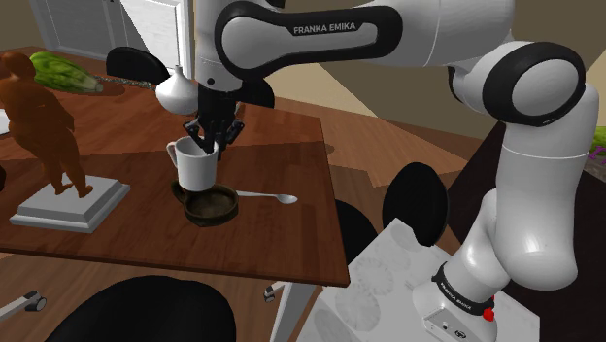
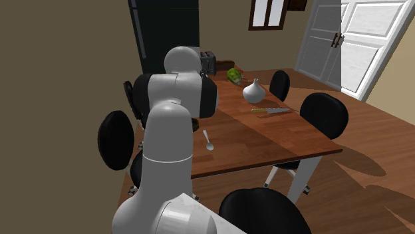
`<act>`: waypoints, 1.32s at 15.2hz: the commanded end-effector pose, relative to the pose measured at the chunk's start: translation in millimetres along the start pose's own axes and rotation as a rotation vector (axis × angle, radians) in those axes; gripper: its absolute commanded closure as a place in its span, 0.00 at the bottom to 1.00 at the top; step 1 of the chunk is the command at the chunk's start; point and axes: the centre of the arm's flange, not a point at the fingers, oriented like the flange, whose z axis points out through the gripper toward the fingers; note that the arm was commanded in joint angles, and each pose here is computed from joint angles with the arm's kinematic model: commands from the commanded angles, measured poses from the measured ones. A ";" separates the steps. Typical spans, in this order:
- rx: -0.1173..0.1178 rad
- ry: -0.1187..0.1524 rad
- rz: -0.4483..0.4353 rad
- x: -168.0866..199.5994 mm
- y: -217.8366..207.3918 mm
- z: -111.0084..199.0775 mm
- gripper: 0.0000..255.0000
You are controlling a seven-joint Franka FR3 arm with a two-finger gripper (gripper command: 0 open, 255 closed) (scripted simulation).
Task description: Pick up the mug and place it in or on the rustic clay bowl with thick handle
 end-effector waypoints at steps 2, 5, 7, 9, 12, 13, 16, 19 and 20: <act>0.000 0.001 0.000 0.0 0.0 0.2 1.00; 0.000 0.001 0.000 0.0 -0.1 0.1 0.00; 0.000 0.001 0.000 0.0 -0.1 0.1 0.00; 0.000 0.001 0.000 0.0 -0.1 0.1 0.00; 0.000 0.001 0.000 0.0 0.0 -26.2 0.00; 0.000 0.001 0.000 0.0 0.0 -39.4 0.00; 0.000 0.001 0.000 -0.1 0.0 -49.9 0.00; 0.000 0.001 0.000 0.0 0.0 -49.9 0.00; 0.000 0.001 0.000 0.0 0.0 -49.9 0.00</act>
